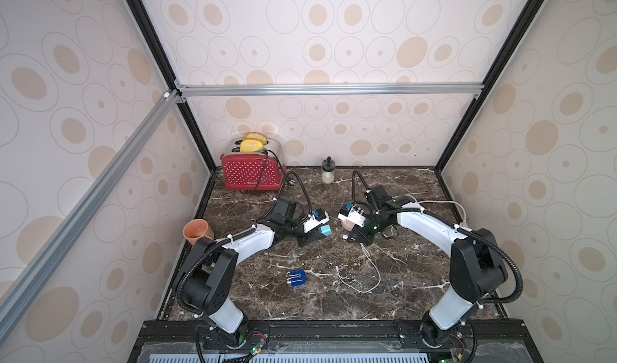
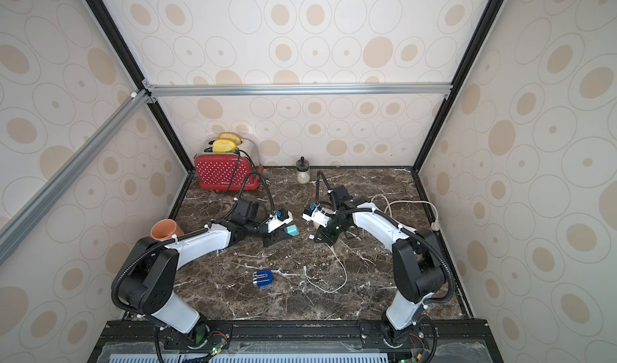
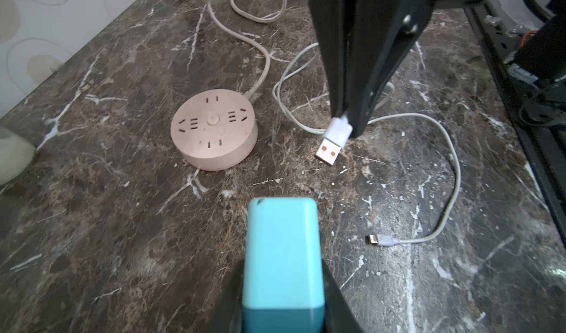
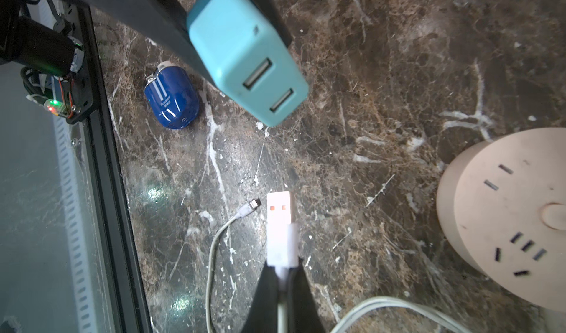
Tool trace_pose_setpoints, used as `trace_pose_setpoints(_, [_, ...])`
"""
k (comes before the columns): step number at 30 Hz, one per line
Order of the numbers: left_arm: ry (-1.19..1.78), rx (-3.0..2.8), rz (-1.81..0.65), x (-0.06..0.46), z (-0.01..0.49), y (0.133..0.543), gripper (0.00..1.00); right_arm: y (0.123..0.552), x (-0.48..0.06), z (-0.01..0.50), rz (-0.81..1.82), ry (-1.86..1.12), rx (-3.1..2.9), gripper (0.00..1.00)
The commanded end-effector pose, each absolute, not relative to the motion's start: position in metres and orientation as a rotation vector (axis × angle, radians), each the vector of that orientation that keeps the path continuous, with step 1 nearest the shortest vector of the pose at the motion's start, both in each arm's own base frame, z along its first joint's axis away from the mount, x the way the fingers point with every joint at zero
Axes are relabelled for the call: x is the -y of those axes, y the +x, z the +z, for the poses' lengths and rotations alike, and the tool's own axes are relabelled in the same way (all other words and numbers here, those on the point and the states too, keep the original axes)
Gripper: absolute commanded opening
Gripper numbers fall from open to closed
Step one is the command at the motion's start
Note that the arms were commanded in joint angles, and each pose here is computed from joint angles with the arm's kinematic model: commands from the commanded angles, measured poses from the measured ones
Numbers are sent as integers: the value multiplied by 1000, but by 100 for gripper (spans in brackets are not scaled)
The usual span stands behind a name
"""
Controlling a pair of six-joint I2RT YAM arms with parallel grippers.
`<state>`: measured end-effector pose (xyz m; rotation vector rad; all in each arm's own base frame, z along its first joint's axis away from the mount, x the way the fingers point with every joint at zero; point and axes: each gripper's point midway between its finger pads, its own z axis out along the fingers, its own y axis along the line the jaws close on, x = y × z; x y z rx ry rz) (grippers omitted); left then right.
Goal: Charge the electric shaver
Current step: Insert the charging cable into the plug.
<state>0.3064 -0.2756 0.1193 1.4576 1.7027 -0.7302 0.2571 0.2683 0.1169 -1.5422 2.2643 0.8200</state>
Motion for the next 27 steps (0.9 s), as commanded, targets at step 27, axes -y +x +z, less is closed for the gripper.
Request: trace_pose_setpoints(27, [1690, -1432, -756, 279, 136, 277, 0, 237, -296, 132, 937, -1674, -2192, 0])
